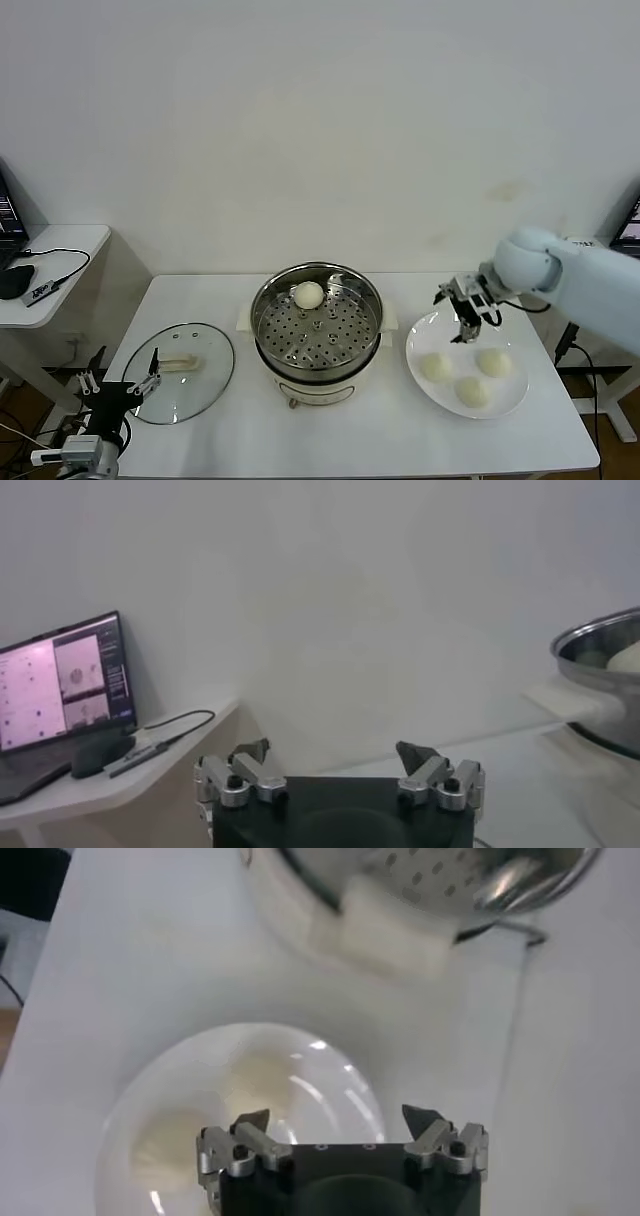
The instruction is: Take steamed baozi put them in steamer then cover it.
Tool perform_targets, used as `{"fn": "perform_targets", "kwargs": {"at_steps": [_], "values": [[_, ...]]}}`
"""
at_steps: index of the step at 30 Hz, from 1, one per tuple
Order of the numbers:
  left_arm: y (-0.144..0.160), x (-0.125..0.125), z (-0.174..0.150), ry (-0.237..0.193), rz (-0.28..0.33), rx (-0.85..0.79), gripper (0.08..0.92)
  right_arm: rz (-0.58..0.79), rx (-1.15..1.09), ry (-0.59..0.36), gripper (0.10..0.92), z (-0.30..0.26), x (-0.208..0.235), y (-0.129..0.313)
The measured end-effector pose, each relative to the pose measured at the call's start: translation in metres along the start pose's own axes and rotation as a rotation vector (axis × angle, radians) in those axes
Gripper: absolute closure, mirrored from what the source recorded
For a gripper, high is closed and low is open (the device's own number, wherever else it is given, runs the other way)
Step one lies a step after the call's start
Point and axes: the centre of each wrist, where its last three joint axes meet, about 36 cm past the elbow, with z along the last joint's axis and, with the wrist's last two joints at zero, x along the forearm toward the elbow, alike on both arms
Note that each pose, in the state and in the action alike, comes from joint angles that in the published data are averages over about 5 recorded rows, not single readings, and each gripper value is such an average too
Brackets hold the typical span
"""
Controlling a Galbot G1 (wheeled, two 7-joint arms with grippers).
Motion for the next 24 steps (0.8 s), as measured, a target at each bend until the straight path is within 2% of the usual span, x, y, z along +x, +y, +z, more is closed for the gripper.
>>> {"fn": "perform_targets", "kwargs": {"at_steps": [24], "values": [[0.001,0.005,0.0,0.011,-0.011,0.004,0.177,-0.085,-0.041,0.03,0.2,-0.002,-0.093,0.028]]}}
